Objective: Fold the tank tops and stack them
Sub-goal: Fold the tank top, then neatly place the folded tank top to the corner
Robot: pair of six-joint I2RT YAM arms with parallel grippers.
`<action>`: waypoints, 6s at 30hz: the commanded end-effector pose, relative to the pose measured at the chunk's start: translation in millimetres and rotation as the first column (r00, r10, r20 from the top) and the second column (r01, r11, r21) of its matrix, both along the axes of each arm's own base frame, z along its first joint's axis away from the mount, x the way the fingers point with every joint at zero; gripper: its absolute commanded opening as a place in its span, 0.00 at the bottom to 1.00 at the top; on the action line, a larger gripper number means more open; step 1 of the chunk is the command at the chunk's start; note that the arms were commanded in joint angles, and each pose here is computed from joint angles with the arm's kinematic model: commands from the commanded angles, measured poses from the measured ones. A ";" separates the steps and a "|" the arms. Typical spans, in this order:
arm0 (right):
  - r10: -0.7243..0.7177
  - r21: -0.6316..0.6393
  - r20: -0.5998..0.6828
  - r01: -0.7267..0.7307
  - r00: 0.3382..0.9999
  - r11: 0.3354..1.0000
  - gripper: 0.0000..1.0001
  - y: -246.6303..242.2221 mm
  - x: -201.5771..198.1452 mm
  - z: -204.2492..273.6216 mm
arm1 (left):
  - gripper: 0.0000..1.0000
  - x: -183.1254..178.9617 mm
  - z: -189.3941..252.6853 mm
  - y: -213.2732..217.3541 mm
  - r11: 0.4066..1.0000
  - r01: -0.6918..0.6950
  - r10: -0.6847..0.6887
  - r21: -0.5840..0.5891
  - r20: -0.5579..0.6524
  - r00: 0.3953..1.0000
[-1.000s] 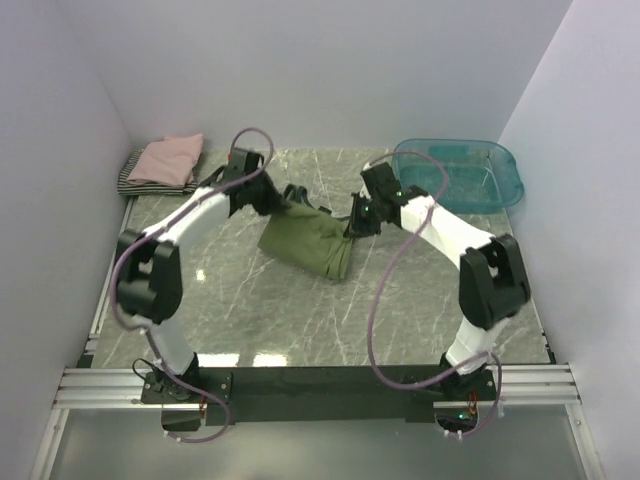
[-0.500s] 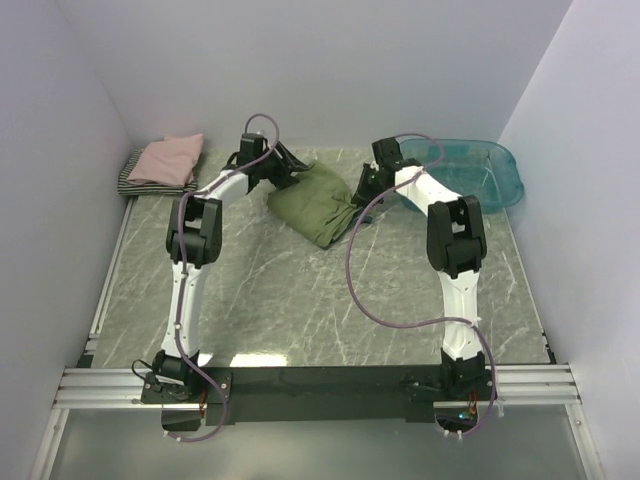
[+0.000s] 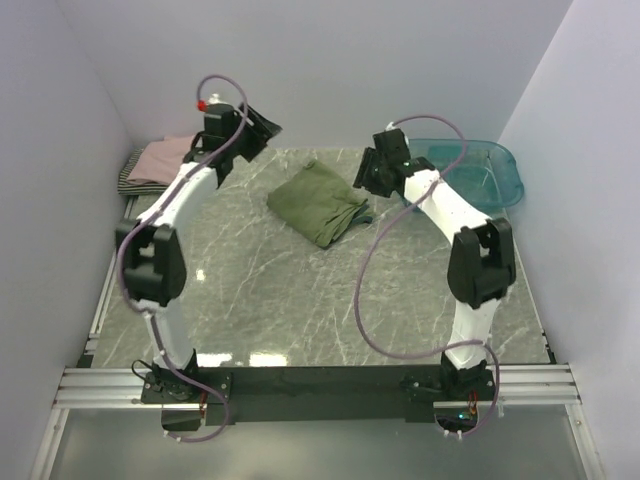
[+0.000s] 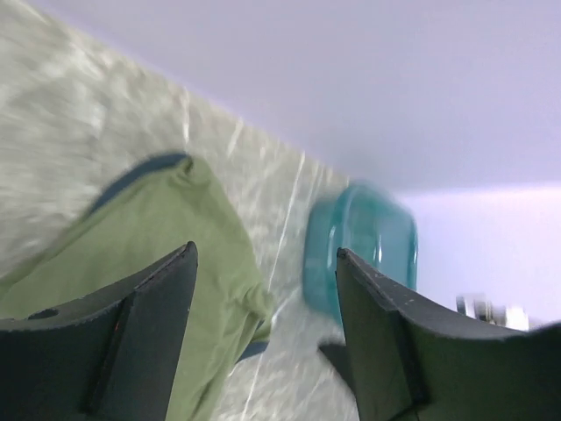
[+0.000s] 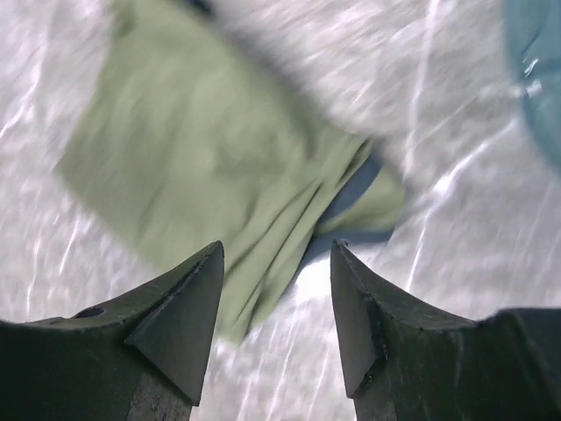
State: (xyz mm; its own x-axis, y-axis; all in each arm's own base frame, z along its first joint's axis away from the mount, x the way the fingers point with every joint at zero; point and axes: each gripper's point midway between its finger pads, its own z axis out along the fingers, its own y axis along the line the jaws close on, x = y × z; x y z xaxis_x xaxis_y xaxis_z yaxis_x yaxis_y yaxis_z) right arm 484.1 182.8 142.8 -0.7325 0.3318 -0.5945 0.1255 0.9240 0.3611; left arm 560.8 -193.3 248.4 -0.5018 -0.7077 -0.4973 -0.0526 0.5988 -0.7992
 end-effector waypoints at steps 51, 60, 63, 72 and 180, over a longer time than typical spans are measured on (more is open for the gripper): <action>0.044 -0.229 -0.046 -0.054 0.998 0.972 0.00 46.6 -131.9 -86.0 | 0.02 -36.0 -194.1 27.4 0.975 -0.100 0.176 0.201 -0.413 0.894; 0.129 -0.152 0.008 -0.127 0.992 0.980 0.47 68.0 -104.9 -50.8 | 0.60 -34.0 -169.5 5.2 0.992 0.018 0.025 0.126 -0.335 0.942; 0.108 -0.127 0.074 -0.098 0.991 0.987 0.50 56.4 -83.3 -16.4 | 0.69 -34.4 -141.6 0.8 0.995 0.035 -0.008 0.093 -0.274 0.962; 0.206 -0.202 0.075 -0.187 0.976 0.961 0.50 58.0 13.7 -8.1 | 0.73 -80.4 -135.5 7.5 0.998 -0.067 0.059 -0.010 -0.368 0.928; 0.287 0.096 0.206 -0.312 0.935 0.945 0.65 101.8 6.8 86.9 | 0.00 70.8 106.6 270.9 0.757 -0.315 0.154 0.573 0.312 0.938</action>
State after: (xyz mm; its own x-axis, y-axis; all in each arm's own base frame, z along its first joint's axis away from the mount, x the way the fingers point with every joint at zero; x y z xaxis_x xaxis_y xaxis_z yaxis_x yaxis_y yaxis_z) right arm 487.8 274.5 201.3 -0.7318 0.1779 -0.6580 -0.1970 0.8690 0.4540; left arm 638.5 68.3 247.4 -0.3994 -0.3042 -0.8648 -0.2038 0.9492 -0.2398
